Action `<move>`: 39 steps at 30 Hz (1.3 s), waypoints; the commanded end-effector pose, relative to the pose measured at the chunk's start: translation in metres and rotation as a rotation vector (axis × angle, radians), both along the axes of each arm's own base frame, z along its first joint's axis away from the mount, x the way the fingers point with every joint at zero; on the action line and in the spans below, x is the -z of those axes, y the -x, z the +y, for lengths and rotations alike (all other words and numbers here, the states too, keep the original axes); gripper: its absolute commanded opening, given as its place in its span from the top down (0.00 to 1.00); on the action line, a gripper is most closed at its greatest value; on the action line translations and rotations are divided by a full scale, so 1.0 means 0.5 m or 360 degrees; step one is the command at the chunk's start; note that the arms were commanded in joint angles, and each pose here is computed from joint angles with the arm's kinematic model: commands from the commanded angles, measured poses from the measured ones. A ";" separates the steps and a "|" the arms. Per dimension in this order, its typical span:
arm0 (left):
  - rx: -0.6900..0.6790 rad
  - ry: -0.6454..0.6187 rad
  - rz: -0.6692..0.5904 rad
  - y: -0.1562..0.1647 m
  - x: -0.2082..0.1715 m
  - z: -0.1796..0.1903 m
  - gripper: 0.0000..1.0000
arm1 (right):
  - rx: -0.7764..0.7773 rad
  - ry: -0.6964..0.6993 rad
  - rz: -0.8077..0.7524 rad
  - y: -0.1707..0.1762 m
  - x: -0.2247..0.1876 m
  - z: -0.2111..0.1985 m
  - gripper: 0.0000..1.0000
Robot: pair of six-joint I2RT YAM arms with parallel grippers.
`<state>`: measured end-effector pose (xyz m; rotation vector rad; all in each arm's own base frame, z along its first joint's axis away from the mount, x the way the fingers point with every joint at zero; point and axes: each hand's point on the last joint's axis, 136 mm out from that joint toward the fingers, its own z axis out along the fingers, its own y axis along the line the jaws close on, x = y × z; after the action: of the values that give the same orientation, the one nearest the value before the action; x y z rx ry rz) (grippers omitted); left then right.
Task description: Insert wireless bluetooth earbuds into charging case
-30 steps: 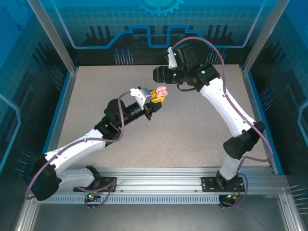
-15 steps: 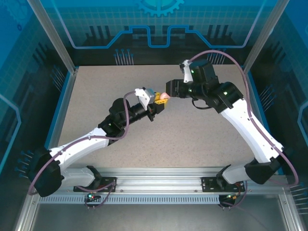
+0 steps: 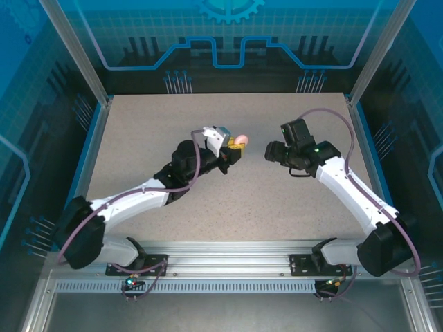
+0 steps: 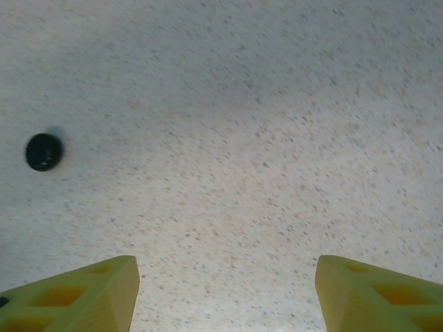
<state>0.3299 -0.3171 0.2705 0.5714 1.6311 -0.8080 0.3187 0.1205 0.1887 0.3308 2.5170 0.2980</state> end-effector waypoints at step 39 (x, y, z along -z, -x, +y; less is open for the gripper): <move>-0.0493 -0.0157 0.1338 -0.287 0.452 -0.031 0.93 | 0.0167 -0.0037 -0.0106 0.055 0.005 -0.064 0.31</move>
<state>0.4725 -0.3308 0.0444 0.0030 2.4246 -0.7680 0.2879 0.0938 0.1756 0.4343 2.4564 0.2962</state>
